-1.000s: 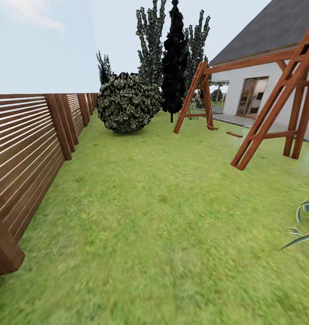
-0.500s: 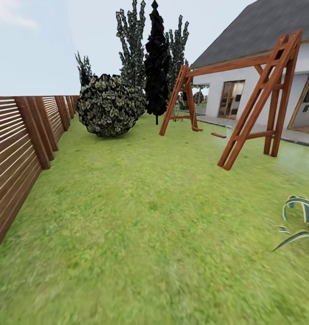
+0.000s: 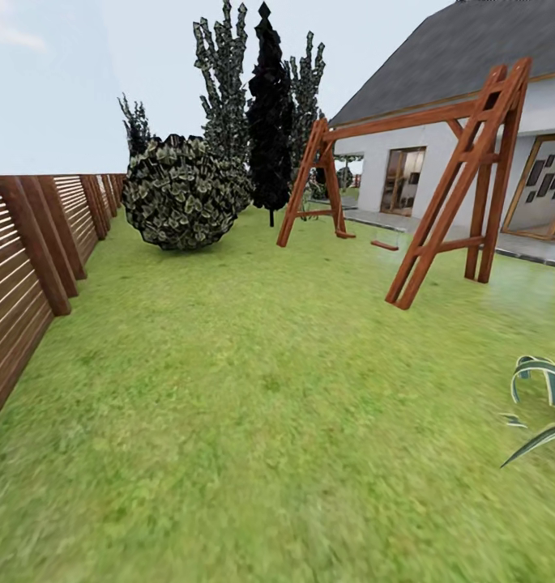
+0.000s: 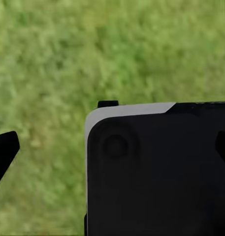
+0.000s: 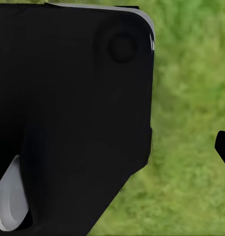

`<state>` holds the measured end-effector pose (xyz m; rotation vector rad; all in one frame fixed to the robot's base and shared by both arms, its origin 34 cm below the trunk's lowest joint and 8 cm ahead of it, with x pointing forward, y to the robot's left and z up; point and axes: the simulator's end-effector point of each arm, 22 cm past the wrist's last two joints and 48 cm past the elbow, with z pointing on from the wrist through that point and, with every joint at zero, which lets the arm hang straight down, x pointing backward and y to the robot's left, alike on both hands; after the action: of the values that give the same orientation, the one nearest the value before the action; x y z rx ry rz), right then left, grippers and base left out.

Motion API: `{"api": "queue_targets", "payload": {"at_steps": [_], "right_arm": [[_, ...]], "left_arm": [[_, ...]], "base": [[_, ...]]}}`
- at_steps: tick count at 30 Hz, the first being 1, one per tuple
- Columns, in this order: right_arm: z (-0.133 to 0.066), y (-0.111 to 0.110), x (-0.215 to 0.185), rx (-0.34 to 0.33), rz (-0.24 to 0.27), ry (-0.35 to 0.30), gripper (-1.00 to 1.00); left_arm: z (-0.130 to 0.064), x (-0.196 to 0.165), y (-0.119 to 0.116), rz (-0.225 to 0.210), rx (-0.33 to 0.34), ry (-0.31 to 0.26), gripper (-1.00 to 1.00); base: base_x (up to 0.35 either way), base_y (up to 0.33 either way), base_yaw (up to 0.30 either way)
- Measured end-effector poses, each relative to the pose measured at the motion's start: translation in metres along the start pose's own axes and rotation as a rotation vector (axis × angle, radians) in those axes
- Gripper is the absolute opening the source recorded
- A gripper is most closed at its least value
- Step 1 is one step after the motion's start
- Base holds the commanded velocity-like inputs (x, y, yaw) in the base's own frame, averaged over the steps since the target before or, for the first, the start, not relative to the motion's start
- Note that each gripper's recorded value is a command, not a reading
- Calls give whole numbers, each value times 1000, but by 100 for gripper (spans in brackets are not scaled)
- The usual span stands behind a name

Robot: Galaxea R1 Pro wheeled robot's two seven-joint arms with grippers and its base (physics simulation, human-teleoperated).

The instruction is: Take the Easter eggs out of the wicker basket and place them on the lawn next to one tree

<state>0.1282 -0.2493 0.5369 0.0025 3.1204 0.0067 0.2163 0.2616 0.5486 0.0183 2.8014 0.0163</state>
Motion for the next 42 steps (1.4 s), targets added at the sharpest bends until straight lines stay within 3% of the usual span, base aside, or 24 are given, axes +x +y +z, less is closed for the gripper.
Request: {"api": "queue_targets", "payload": {"at_steps": [16,35,42], "right_arm": [[0,0,-2,0,0,-5,100],[0,0,-2,0,-1,-5,100],[0,0,-2,0,0,-5,100]], "left_arm": [[0,-2,0,0,1,-5,100],[0,-2,0,0,0,-5,100],[0,-2,0,0,0,-5,100]], "base": [[336,136,-47],[336,136,-247],[336,136,-71]]}}
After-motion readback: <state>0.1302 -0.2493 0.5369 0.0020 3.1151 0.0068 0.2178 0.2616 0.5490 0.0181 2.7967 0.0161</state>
